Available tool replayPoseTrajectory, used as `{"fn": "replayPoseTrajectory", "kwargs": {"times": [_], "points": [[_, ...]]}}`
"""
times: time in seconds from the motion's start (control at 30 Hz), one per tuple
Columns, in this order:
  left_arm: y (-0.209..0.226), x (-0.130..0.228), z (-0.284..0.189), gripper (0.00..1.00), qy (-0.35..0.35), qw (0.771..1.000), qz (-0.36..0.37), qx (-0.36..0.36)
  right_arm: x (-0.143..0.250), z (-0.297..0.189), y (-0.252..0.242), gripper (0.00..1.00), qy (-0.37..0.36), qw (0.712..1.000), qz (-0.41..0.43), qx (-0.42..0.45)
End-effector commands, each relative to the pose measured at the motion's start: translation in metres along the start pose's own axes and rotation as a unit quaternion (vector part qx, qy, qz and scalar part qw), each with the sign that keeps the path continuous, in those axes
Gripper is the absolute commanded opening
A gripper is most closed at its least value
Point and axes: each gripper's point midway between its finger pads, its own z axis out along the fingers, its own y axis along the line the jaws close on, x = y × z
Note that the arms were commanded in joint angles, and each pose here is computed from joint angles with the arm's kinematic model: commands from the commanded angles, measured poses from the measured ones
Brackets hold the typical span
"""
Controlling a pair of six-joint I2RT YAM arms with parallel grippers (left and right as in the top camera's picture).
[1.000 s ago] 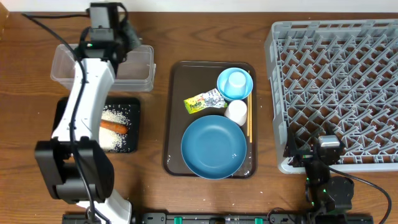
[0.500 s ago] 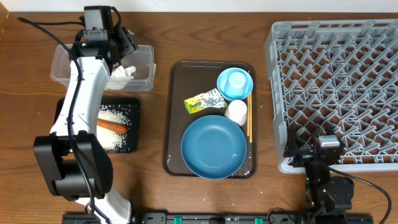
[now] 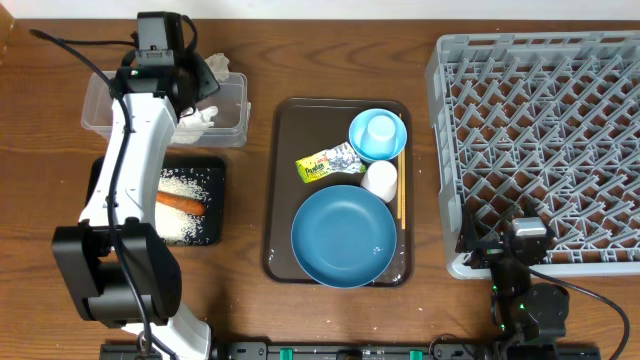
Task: Sort waste into correct bins and load items into the dishwasher rack
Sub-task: 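Carry the tissue left and drop it into the clear bin, then move the left gripper back to the foil snack wrapper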
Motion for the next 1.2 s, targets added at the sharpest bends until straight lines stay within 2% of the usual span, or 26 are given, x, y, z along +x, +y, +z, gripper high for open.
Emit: {"fn": "replayPoseTrajectory", "kwargs": {"times": [0.0, 0.13, 0.23, 0.33, 0.43, 0.7, 1.0, 1.17], "points": [[-0.024, 0.016, -0.013, 0.5, 0.037, 0.997, 0.009, 0.064, 0.002, 0.0, -0.005, 0.99, 0.002, 1.0, -0.004, 0.011], [-0.059, 0.043, -0.026, 0.5, 0.092, 0.985, 0.03, 0.144, 0.002, 0.0, -0.005, 0.99, 0.002, 1.0, -0.005, 0.011], [-0.09, 0.068, -0.035, 0.5, 0.119, 0.971, 0.082, 0.189, 0.002, 0.0, -0.005, 0.99, 0.002, 1.0, -0.004, 0.011], [-0.119, 0.098, -0.042, 0.62, 0.13, 0.957, 0.16, 0.205, 0.002, 0.0, -0.005, 0.99, 0.002, 1.0, -0.004, 0.011], [-0.136, 0.124, -0.042, 0.7, 0.138, 0.953, 0.193, 0.187, 0.002, 0.0, -0.005, 0.99, 0.002, 1.0, -0.005, 0.011], [-0.154, 0.191, -0.042, 0.7, 0.209, 0.937, 0.227, 0.166, 0.002, 0.0, -0.005, 0.99, 0.002, 1.0, -0.004, 0.011], [-0.142, 0.248, -0.029, 0.7, 0.279, 0.884, 0.345, 0.147, 0.002, 0.0, -0.005, 0.99, 0.002, 1.0, -0.004, 0.011], [-0.148, 0.269, -0.002, 0.69, 0.293, 0.874, 0.36, 0.144, 0.002, 0.0, -0.005, 0.99, 0.002, 1.0, -0.004, 0.011]]}}
